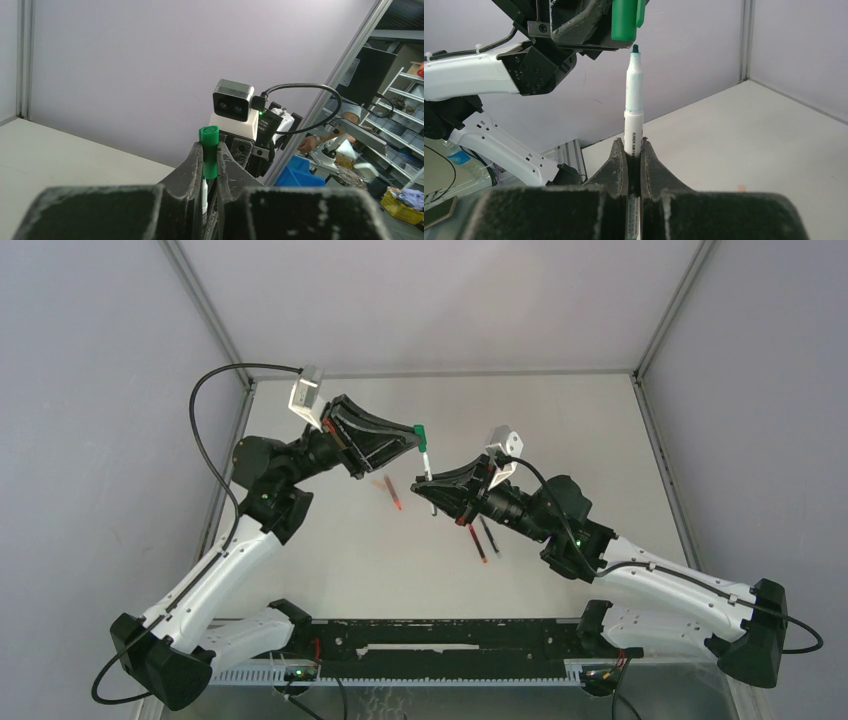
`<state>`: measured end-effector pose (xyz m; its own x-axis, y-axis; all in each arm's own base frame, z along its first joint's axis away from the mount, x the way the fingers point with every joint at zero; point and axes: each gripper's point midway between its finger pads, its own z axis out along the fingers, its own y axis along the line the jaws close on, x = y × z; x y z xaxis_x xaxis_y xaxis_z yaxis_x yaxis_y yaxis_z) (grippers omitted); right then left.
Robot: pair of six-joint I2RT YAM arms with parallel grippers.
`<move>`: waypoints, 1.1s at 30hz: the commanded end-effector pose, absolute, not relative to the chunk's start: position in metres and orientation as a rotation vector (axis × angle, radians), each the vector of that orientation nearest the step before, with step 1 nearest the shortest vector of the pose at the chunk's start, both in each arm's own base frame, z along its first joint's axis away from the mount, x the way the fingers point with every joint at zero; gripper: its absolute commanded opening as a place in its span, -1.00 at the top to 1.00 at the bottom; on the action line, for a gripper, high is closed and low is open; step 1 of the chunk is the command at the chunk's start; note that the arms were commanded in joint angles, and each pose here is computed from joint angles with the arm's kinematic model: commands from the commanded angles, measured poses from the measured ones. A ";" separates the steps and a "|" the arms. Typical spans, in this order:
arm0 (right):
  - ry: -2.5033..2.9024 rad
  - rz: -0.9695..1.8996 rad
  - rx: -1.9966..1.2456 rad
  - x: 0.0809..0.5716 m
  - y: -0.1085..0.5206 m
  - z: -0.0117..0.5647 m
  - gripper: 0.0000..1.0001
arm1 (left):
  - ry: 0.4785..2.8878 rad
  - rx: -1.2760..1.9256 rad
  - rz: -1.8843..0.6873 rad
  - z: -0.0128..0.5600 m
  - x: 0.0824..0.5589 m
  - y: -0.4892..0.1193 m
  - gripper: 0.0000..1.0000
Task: Insert the pens into the pen caps
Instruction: Insert the pen cap onto the pen.
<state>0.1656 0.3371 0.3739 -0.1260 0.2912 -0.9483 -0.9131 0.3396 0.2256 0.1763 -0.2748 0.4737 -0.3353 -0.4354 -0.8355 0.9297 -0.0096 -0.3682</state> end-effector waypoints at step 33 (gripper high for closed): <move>1.217 1.179 -0.656 0.157 0.332 0.401 1.00 | 1.052 0.606 -1.592 0.501 0.164 -0.268 1.00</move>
